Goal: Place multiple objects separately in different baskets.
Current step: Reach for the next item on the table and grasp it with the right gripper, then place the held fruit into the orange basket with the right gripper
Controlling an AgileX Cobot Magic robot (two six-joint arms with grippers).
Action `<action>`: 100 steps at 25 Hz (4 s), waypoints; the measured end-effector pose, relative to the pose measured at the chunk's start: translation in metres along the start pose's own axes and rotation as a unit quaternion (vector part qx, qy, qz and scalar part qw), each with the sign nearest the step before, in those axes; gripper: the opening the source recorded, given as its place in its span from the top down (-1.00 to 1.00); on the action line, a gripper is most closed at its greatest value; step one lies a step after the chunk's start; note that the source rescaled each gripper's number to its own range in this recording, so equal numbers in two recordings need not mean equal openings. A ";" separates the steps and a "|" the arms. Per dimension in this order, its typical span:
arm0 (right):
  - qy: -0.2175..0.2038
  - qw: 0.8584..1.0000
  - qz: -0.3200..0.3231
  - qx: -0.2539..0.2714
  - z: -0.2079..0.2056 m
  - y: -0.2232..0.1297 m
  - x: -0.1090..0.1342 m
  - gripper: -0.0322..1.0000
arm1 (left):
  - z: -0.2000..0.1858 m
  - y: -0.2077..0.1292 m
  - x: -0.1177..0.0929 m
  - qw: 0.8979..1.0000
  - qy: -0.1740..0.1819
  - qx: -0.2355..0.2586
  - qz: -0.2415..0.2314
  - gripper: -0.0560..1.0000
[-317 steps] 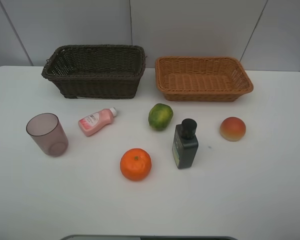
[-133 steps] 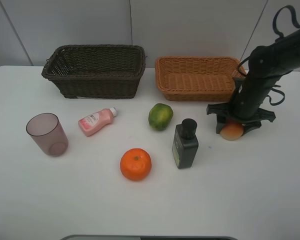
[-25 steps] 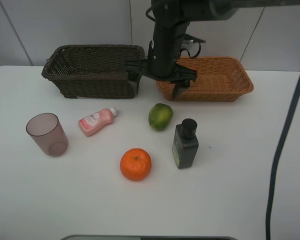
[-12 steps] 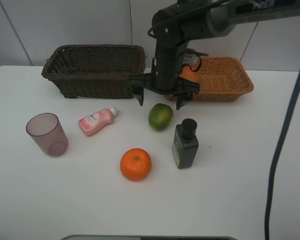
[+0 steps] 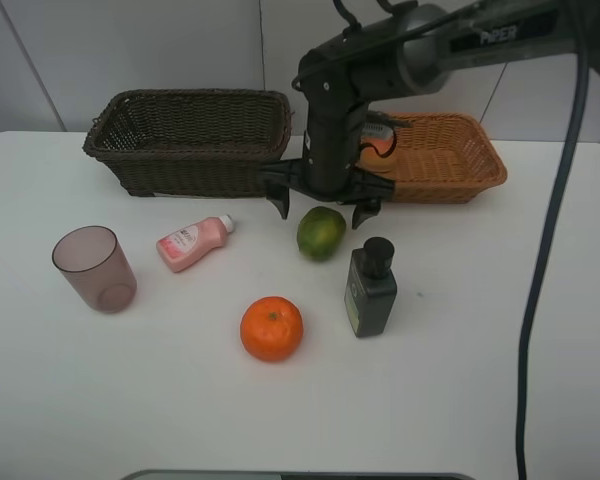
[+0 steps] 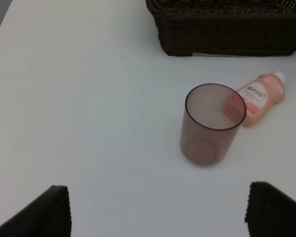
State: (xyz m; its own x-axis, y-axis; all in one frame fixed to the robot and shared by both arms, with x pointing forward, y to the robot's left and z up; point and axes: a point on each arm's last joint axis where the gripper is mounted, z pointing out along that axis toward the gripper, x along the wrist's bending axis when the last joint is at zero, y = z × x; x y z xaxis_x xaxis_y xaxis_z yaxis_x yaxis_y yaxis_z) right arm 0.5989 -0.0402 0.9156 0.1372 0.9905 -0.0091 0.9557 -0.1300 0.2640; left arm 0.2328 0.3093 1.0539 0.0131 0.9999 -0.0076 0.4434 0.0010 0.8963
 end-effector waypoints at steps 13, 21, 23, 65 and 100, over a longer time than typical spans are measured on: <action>-0.017 1.000 0.011 0.015 0.025 -0.006 0.001 -1.00 | 0.000 0.000 0.000 1.000 0.000 0.000 0.000 -0.85; -0.014 1.000 0.010 0.013 0.030 -0.006 0.002 -0.96 | 0.000 0.000 0.000 1.000 0.000 0.000 0.000 -0.85; -0.013 1.000 0.010 0.013 0.032 -0.007 0.002 -0.90 | 0.000 0.000 0.000 1.000 0.000 0.000 0.000 -0.85; 0.024 0.989 -0.145 -0.004 -0.044 0.017 0.002 0.11 | 0.000 0.000 0.000 1.000 0.000 0.000 0.000 -0.85; -0.008 0.986 -0.119 -0.115 -0.018 0.131 -0.133 0.11 | 0.000 0.000 0.000 1.000 0.000 0.000 0.000 -0.85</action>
State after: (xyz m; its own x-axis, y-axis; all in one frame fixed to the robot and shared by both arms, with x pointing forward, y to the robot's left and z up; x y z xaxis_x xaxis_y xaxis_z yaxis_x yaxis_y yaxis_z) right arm 0.7011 -0.1879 0.9684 -0.0785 0.9906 -0.1121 0.8773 0.1220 0.4641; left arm 0.2328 0.3093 1.0539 0.0131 0.9999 -0.0076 0.4434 0.0010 0.8963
